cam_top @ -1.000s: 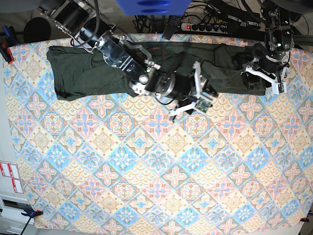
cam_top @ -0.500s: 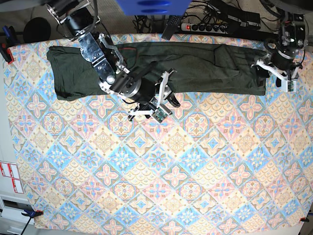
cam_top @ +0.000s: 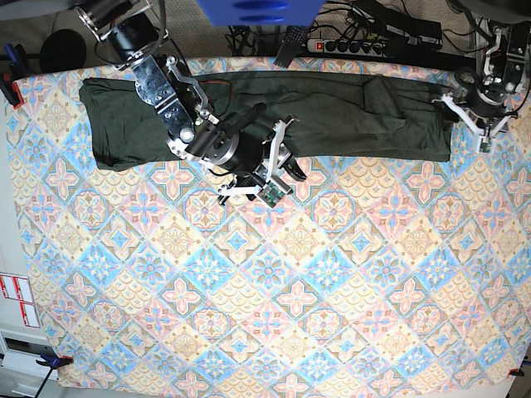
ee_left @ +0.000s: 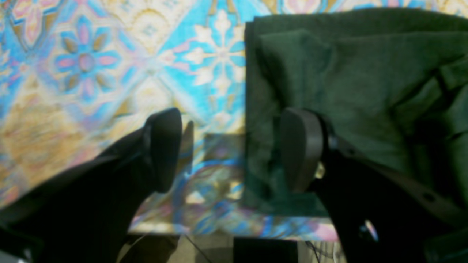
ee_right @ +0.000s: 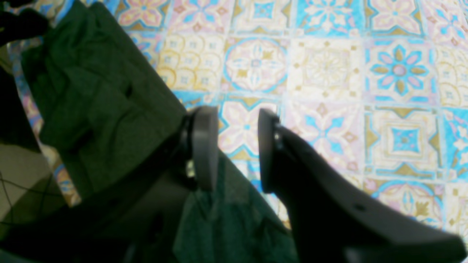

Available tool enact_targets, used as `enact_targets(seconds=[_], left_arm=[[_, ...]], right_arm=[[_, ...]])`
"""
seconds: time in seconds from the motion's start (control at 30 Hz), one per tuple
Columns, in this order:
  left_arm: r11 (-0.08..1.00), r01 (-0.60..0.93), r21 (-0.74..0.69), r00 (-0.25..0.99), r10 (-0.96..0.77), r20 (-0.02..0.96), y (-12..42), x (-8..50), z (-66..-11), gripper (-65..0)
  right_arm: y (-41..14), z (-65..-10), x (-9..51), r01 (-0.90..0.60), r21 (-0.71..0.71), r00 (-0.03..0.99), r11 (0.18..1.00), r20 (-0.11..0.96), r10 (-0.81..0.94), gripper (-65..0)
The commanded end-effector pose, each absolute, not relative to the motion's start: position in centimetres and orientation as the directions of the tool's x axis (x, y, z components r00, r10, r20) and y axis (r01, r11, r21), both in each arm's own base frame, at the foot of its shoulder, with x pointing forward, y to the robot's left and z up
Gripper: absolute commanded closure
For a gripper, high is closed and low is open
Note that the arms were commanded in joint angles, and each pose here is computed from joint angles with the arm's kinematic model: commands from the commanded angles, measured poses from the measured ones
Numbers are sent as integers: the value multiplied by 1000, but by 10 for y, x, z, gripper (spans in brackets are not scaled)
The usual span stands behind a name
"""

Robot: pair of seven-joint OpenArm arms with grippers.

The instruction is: Fold the T-shirt properly

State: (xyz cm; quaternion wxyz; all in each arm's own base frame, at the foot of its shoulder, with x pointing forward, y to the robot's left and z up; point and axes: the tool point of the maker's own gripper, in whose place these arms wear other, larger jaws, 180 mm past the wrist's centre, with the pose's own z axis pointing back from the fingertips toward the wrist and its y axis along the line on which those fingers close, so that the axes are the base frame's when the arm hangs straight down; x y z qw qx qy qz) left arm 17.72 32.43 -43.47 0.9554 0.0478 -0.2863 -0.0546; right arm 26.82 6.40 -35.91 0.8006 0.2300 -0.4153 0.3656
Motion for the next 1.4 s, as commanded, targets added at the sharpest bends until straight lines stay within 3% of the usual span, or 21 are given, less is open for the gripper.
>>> enact_targets(seconds=[0.0, 0.3, 0.57, 0.67, 0.8, 0.93, 1.03, 1.37], left_arm=[[987, 79, 142, 821, -145, 552, 331, 183, -430, -435], [987, 108, 118, 859, -152, 489, 320, 174, -460, -435], [992, 88, 86, 865, -119, 488, 309, 169, -468, -424], [995, 90, 46, 865, -101, 492, 291, 167, -473, -336], [997, 78, 13, 860, -74, 505, 278, 167, -475, -136], [996, 94, -10, 852, -75, 518, 270, 172, -474, -109], [996, 86, -22, 837, -60, 544, 265, 185, -472, -4], [998, -68, 5, 769, 49, 638, 307, 214, -445, 0]], right_arm=[[68, -343, 277, -778, 53, 349, 626, 865, 361, -185], [68, -343, 277, -778, 53, 349, 626, 865, 361, -185], [68, -343, 277, -778, 53, 349, 626, 865, 361, -185], [68, -343, 277, -778, 53, 349, 626, 865, 361, -185], [68, -343, 276, -778, 54, 350, 626, 864, 361, -185], [68, -343, 276, -779, 53, 349, 625, 865, 361, -185], [62, -335, 280, -772, 37, 333, 635, 874, 354, -185], [7, -335, 283, -669, 32, 387, 742, 868, 311, -185]])
